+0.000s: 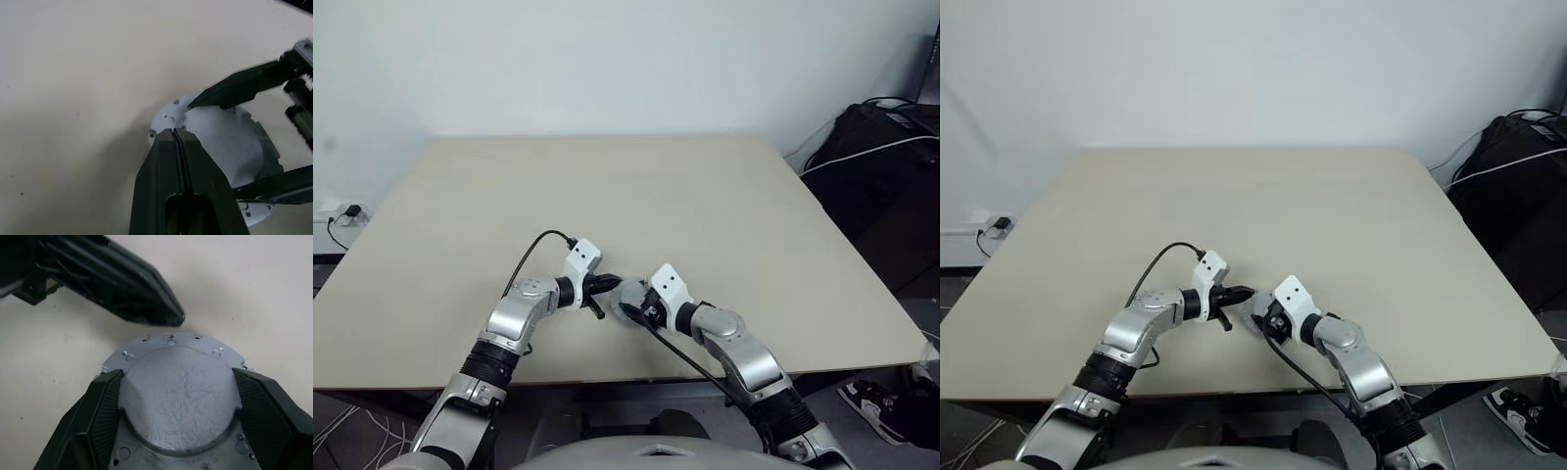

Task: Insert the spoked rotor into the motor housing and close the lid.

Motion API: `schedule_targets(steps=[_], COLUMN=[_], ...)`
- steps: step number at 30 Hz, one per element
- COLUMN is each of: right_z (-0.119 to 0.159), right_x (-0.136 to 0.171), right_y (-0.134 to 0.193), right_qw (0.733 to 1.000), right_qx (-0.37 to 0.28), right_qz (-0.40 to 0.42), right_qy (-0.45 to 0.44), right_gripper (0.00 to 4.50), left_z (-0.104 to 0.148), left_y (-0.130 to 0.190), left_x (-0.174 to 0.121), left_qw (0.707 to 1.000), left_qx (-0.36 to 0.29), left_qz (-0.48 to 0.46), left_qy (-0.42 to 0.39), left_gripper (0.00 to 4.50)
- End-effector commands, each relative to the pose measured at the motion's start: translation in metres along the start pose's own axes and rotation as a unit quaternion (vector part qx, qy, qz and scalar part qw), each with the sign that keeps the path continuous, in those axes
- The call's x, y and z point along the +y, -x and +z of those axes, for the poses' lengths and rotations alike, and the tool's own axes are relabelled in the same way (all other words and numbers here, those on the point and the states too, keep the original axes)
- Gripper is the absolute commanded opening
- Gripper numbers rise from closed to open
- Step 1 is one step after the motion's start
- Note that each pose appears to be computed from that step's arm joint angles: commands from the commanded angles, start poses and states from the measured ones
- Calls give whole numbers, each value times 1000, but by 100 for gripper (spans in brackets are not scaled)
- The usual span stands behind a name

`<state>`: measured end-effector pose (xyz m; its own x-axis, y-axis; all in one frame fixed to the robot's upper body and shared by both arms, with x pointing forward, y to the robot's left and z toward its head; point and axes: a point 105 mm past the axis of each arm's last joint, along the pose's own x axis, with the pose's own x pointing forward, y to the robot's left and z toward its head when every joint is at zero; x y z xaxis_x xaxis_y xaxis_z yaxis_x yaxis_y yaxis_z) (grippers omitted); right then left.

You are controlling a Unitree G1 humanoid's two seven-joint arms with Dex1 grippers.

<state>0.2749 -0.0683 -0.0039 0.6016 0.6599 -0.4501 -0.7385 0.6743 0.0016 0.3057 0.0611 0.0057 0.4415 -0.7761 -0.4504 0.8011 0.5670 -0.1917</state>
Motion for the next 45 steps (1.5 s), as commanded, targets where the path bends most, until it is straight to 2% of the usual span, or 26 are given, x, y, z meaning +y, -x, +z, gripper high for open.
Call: schedule_targets(steps=[1, 10, 17, 19, 21, 25, 29, 32, 34, 39, 42, 45], right_z=[-8, -7, -1, 8, 17, 39, 56, 60, 54, 12, 0, 1], right_x=[2, 3, 6, 9, 12, 11, -4, -17, -23, -31, -16, -4], right_y=[0, 0, 1, 3, 7, 17, 33, 49, 56, 70, 70, 67], right_qw=[1000, 1000, 1000, 1000, 999, 997, 995, 992, 991, 979, 959, 939], right_qx=[18, 13, 1, -18, -33, -69, -94, -106, -101, -49, -42, -50], right_qz=[2, 2, 7, 18, 27, 18, -27, -66, -85, -153, -148, -123], right_qy=[-5, -3, -1, -5, -3, 9, 31, 15, -5, -127, -237, -316], right_gripper=[319, 319, 319, 392, 447, 447, 447, 447, 447, 447, 447, 447], left_z=[10, -5, -6, -6, -6, -7, -7, -6, -5, -4, -4, -4], left_y=[-2, -8, -12, -12, -13, -14, -14, -15, -16, -16, -15, -15], left_x=[-1, -15, -22, -23, -23, -25, -26, -27, -27, -27, -27, -26], left_qw=[1000, 999, 999, 999, 999, 999, 999, 999, 999, 999, 999, 999], left_qx=[2, 33, 30, 29, 28, 25, 24, 22, 21, 19, 19, 20], left_qz=[-4, -23, -30, -30, -30, -32, -34, -35, -36, -37, -37, -38], left_qy=[-18, -16, -13, -13, -12, -10, -8, -8, -8, -10, -11, -12], left_gripper=[0, 0, 0, 0, 0, 0, 0, 0, 0, 0, 0, 0])
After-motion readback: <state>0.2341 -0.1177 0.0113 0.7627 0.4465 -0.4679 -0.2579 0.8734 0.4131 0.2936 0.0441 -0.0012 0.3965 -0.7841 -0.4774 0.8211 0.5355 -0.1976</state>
